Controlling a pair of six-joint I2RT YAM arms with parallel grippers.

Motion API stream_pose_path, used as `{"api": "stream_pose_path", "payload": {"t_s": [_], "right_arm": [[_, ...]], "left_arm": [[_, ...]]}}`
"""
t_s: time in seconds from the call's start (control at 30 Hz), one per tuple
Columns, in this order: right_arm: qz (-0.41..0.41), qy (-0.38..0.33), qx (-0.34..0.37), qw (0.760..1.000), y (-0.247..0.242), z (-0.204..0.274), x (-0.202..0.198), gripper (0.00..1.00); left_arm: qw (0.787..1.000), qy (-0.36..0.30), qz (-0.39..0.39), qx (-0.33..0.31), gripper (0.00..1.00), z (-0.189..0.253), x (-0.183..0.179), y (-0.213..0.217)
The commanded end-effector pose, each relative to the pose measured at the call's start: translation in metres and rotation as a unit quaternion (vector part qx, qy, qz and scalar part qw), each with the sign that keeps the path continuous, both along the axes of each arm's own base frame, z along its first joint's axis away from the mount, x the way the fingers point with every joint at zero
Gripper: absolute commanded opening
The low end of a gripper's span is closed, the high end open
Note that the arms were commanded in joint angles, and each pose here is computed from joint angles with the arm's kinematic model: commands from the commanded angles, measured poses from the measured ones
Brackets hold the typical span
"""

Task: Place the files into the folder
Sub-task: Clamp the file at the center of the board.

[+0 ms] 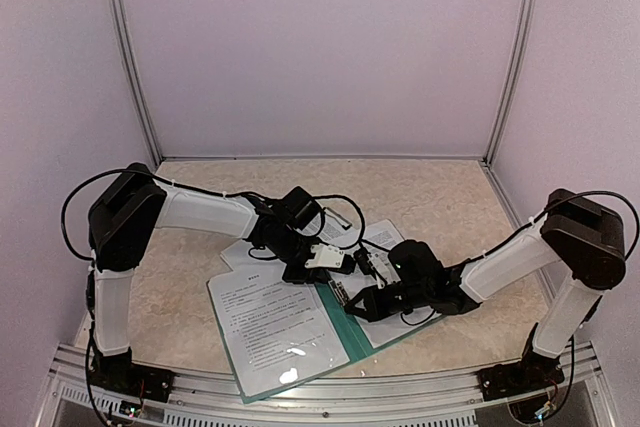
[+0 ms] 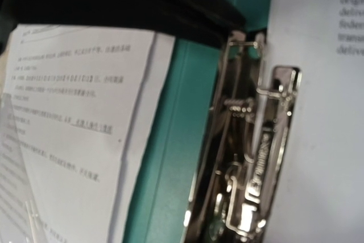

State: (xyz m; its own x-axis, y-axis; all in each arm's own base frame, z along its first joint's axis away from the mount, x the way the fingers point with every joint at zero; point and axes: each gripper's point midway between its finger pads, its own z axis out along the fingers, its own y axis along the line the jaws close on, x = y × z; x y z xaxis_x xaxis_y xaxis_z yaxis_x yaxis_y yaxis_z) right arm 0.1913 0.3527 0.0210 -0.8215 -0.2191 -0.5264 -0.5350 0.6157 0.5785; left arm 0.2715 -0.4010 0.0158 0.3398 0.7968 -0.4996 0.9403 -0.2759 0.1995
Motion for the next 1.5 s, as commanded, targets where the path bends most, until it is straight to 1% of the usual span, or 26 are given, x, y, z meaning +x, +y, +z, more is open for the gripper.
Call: {"api": "stream_pose_path", "payload": {"t_s": [0.0,0.67,0.83,1.2,1.47], "right_arm": [[-0.009,0.056,-0.162,0.985,-0.055,-0.079,-0.024,0.00],[0.004,0.065,-0.207,0.976,-0.071,-0.106,-0.033,0.00],[0.002,0.048,-0.232,0.971,-0.079,-0.103,-0.028,0.00],[0.008,0.034,-0.239,0.970,-0.073,-0.095,-0.021,0.00],[0.026,0.041,-0.257,0.965,-0.069,-0.107,-0.029,0.00]], "left_arm": [[0.994,0.082,-0.006,0.075,0.00,-0.056,-0.043,0.024],[0.994,0.082,-0.027,0.064,0.00,-0.053,-0.053,0.023],[0.994,0.081,-0.033,0.067,0.00,-0.055,-0.056,0.023],[0.994,0.072,-0.044,0.072,0.00,-0.057,-0.062,0.022],[0.994,0.076,-0.040,0.071,0.00,-0.054,-0.061,0.019]]}}
